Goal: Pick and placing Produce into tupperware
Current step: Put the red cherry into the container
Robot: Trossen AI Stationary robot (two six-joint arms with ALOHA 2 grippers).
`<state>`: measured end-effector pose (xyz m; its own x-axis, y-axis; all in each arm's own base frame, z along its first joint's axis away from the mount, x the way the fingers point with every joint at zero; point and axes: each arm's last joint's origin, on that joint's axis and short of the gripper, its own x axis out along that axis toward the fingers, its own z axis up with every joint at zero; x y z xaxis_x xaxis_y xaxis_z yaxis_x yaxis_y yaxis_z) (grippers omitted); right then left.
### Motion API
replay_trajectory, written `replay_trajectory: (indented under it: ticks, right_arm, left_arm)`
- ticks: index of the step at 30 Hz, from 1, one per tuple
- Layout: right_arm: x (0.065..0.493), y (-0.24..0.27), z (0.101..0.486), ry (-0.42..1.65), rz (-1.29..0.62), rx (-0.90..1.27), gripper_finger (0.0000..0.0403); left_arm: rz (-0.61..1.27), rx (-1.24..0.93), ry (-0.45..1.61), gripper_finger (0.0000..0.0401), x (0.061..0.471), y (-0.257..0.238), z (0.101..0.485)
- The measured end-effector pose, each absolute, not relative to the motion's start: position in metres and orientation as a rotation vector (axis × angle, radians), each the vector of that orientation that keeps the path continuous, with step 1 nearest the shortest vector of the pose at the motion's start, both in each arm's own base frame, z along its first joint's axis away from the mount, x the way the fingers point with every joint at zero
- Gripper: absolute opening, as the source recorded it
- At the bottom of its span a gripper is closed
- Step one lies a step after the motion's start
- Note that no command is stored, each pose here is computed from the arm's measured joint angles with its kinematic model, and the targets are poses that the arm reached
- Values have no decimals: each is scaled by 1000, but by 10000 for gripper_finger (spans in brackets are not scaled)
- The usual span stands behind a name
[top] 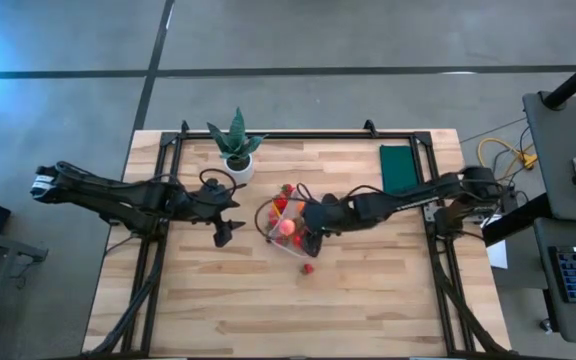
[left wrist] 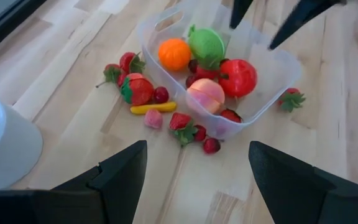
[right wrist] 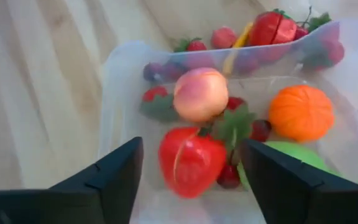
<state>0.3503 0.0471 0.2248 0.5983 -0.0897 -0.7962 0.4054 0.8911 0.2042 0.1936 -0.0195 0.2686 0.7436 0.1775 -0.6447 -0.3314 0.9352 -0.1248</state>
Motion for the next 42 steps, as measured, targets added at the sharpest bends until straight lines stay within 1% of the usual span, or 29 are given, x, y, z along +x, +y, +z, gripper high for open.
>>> replay_trajectory:
  ticks: [4,8,13,16,20,22,26,29,31,35,38,42]
  right_arm:
    - [338,81,232,880,-213,277,279]
    - [322,111,221,928,-242,189,280]
    - [303,131,210,940,-353,230,273]
    - [295,136,207,958,-410,261,268]
    - [289,138,205,978,-462,297,264]
    - [287,140,205,984,-475,312,263]
    - [285,144,205,978,-485,345,265]
    - [284,146,205,972,-493,369,263]
    - [283,148,205,971,-496,377,260]
    - [281,149,205,974,-497,380,258]
    - [280,149,204,981,-501,372,257]
    - [280,149,204,985,-501,368,254]
  left_arm:
    - [284,-230,701,267,197,-20,264]
    - [252,-172,750,267,204,-22,257]
    - [173,0,866,267,220,-25,236]
    - [110,51,930,267,233,-27,220]
    - [28,25,961,267,254,-33,197]
    - [2,7,942,267,265,-35,188]
    - [-17,-21,916,267,276,-38,178]
    - [-18,-20,934,265,279,-38,171]
    - [-19,-19,954,256,280,-38,166]
    - [-23,-21,967,227,284,-39,157]
    - [-20,-20,951,206,290,-40,153]
    - [-15,-20,935,188,298,-41,150]
